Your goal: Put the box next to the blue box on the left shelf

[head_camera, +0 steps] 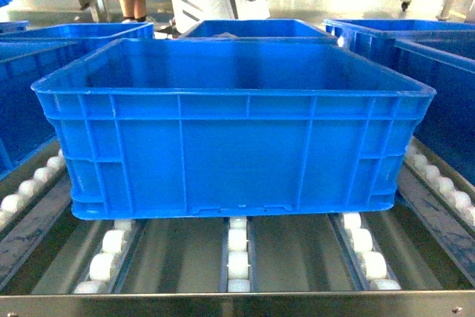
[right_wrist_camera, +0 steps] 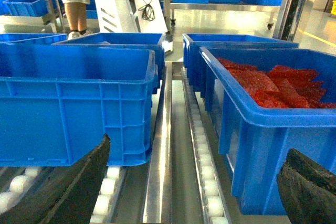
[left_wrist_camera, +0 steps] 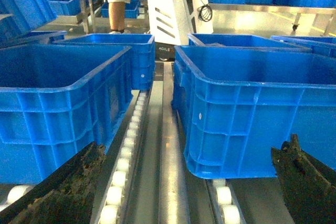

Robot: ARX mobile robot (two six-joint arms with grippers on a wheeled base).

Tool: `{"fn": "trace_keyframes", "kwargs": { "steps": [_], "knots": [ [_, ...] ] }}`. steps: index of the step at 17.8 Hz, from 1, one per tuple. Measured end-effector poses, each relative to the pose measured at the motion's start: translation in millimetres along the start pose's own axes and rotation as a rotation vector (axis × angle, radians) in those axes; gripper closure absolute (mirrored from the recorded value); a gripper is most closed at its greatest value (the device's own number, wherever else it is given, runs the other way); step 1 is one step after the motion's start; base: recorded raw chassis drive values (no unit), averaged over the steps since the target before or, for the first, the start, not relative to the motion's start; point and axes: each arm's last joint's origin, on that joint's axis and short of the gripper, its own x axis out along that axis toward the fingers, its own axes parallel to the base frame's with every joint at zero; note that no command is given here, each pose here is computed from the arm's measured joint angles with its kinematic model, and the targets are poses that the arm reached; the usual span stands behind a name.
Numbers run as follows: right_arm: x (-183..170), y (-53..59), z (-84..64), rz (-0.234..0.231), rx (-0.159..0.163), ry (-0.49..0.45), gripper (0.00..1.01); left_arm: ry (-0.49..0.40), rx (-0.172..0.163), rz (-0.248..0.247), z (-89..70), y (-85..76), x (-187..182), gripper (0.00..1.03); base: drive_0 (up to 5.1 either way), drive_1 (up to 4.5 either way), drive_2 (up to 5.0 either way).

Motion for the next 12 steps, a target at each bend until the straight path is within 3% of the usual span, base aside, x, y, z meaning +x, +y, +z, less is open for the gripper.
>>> {"fn": "trace_keyframes", "kwargs": {
  "steps": [12],
  "knots": [
    [0.0,0.0,0.0,0.0,0.0,0.0,0.03,0.0,0.0,0.0,0.0,0.0,0.0,0.05,0.0,0.0,0.0]
  ]
}}
